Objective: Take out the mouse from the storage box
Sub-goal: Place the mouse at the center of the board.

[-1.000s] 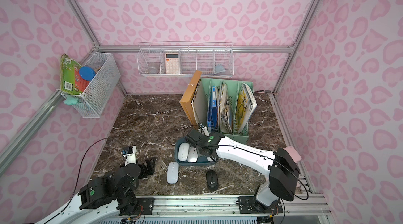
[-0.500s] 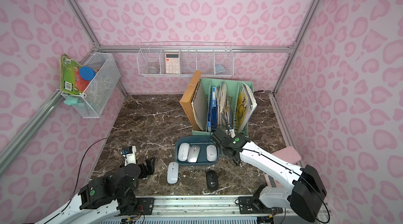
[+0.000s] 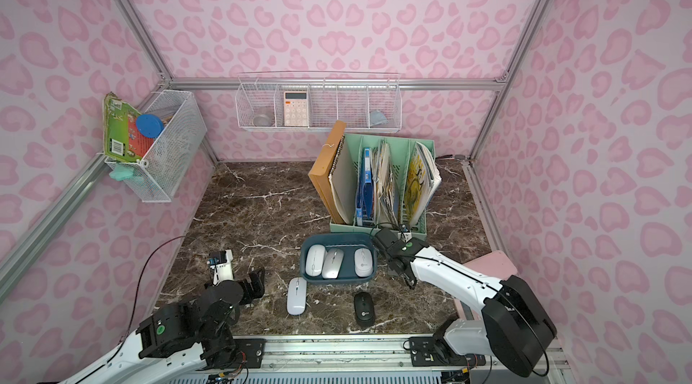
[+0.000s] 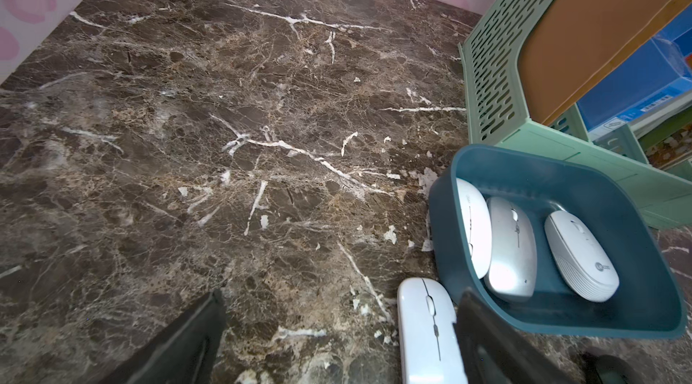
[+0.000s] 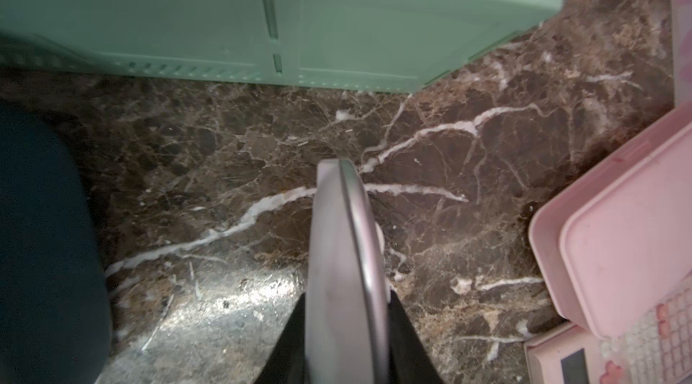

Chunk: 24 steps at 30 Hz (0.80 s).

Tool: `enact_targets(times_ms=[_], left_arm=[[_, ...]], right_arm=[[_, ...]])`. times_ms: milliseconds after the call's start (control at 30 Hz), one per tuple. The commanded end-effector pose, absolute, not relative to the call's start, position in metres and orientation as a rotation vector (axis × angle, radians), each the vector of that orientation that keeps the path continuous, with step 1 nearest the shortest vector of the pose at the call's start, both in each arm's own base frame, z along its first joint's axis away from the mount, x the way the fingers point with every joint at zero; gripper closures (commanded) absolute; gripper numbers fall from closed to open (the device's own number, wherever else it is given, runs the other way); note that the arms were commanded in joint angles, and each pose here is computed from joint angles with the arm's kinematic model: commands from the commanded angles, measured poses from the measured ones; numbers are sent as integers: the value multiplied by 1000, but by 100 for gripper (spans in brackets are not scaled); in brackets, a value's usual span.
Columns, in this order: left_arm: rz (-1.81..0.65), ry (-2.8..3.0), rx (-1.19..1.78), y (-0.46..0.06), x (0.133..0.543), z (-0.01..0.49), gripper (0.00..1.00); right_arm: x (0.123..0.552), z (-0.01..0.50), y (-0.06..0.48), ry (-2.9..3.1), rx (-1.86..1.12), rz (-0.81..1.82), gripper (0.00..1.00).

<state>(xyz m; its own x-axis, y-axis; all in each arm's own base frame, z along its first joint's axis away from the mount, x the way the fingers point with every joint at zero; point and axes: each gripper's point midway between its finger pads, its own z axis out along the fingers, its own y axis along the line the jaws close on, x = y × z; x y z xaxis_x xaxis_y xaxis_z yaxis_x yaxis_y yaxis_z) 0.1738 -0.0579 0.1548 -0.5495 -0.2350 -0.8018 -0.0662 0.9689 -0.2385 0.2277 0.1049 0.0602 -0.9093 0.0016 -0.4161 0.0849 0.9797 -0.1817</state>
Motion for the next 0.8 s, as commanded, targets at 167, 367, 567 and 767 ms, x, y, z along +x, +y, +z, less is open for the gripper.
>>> enact_targets(times_ms=[167,367,567,767], left_arm=[[-204,2138,-231,-55,175,156,1],[-200,2139,-231,-55,175,155,1],[-194,2141,-230,-55,176,155,1],[-191,2143,-229,-55,176,155,1]], right_arm=[[229,38,104,2734,101,-317,83],[231,33,108,2741,90,-314,82],[230,27,113,2751,56,-343,68],[231,29,126,2741,18,-339,58]])
